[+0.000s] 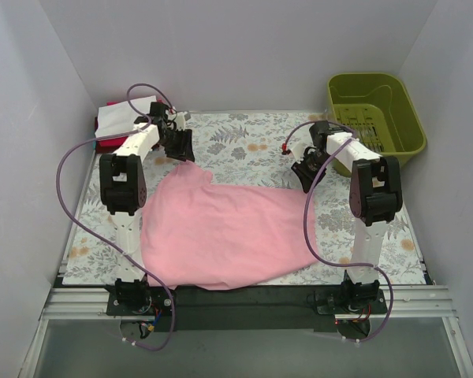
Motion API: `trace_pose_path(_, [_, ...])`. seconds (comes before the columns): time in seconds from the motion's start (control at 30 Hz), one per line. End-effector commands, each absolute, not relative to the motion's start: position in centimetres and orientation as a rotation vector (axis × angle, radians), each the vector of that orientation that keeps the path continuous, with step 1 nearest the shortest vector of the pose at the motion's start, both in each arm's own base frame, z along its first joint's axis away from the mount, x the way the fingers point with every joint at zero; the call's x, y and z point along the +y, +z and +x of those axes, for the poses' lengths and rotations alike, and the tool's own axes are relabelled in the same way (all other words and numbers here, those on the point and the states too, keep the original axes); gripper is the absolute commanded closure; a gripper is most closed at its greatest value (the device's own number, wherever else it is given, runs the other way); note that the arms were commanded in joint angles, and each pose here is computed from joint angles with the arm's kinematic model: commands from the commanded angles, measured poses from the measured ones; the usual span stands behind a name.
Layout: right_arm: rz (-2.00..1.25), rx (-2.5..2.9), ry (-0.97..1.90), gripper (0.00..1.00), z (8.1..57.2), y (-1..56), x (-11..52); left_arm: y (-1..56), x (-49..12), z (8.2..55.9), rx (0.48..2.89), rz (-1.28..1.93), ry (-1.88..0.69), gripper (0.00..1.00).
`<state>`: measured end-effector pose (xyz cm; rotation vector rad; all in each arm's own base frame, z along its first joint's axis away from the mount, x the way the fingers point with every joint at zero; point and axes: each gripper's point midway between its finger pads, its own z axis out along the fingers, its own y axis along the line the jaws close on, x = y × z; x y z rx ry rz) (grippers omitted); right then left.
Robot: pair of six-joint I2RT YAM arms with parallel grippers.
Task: Fold and stack the t-shirts
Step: Flatten the tshirt out
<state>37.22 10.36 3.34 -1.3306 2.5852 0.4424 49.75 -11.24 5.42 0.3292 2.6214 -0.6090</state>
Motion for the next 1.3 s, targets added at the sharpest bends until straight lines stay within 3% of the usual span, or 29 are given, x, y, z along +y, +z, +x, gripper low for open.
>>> trace_pose_path(0.0, [-1.356,2.599,0.473,0.64,36.4,3.2,10.5,7.3,-13.6,49.1,2.571,0.414,-0.634,0.58])
trace_pose_path(0.1, [-1.348,2.611,0.472,0.65,36.5,2.9,10.4,7.1,-15.1,47.9,2.588,0.435,-0.666,0.57])
trace_pose_path(0.27, [-1.334,2.629,0.484,0.66,36.4,2.5,10.5,6.4,-17.2,45.4,2.624,0.489,-0.743,0.48])
trace_pose_path(0.43, [-1.326,2.640,0.483,0.66,36.6,2.3,10.5,5.7,-18.7,43.9,2.648,0.536,-0.757,0.50])
trace_pose_path(0.67, [-1.322,2.642,0.481,0.67,36.5,2.4,10.4,6.8,-20.3,43.1,2.612,0.558,-0.780,0.76])
trace_pose_path(0.7, [-1.322,2.646,0.486,0.67,36.4,2.2,10.5,7.1,-20.2,43.3,2.596,0.558,-0.769,0.88])
trace_pose_path(0.77, [-1.320,2.649,0.489,0.67,36.3,2.2,10.5,7.2,-20.1,43.2,2.587,0.567,-0.738,1.00])
trace_pose_path(0.93, [-1.315,2.647,0.497,0.73,36.2,2.3,10.6,9.5,-21.9,42.3,2.436,0.737,-0.558,1.00])
trace_pose_path(1.07, [-1.320,2.648,0.499,0.83,36.1,2.3,10.6,8.2,-22.0,40.6,2.369,0.914,-0.287,1.00])
trace_pose_path(1.23, [-1.311,2.655,0.519,0.88,36.1,2.3,10.7,8.0,-22.7,38.6,2.277,1.120,-0.232,1.00])
trace_pose_path(1.27, [-1.313,2.656,0.525,0.88,36.0,2.4,10.8,7.4,-22.3,38.0,2.320,1.139,-0.239,0.83])
